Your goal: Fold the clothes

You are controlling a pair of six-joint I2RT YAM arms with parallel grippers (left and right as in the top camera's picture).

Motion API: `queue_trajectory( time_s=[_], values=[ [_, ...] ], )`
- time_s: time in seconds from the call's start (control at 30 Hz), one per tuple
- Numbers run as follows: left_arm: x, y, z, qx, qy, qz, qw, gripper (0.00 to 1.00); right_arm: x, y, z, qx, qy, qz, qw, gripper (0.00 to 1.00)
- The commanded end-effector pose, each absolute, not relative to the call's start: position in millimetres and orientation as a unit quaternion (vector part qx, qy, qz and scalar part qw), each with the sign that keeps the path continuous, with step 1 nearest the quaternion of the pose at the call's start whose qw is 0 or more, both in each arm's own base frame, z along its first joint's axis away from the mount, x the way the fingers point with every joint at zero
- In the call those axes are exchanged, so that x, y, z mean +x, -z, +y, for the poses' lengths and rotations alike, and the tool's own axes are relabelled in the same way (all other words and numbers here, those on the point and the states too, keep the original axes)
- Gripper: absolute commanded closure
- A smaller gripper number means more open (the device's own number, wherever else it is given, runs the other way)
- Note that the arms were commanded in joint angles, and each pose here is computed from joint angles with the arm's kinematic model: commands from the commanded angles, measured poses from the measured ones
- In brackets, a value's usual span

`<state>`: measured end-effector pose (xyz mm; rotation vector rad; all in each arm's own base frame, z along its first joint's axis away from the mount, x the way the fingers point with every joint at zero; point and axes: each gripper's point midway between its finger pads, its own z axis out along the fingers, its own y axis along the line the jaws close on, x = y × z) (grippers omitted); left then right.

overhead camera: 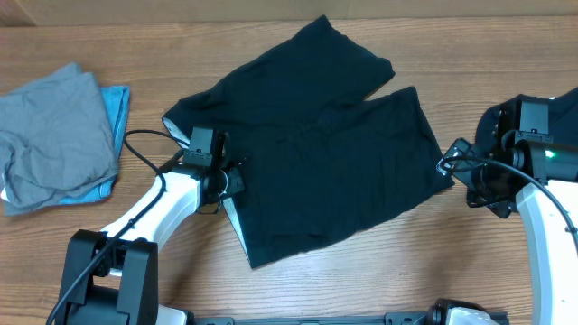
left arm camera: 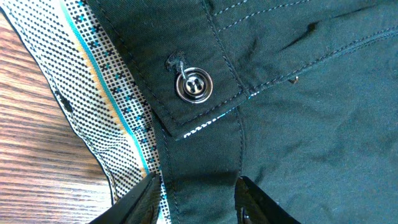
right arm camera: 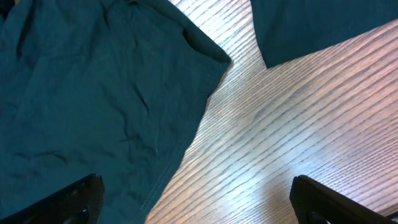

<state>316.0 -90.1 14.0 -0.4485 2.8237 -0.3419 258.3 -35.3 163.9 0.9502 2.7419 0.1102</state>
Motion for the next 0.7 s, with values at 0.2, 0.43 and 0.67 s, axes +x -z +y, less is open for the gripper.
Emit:
queue_trajectory(
  time_s=[0.2,0.43,0.67],
  values=[
    [314.9,-4.8,-89.9,-0.165,0.121,0.971,0.12,0.74,257.7,-165.4,-36.0,0.324,-0.041,0.937,0.124,0.0],
    [316.4,-5.9,-93.0,-0.161,0.129,0.971,0.122,0.95,257.7,-165.4,-36.0,0.324,-0.041,0.937,0.124,0.0],
    [318.8,-18.5,-93.2,-0.155,0.129,0.971,0.126,0.96,257.9,-165.5,-36.0,0.324,-0.041,0.937,0.124,0.0]
  ],
)
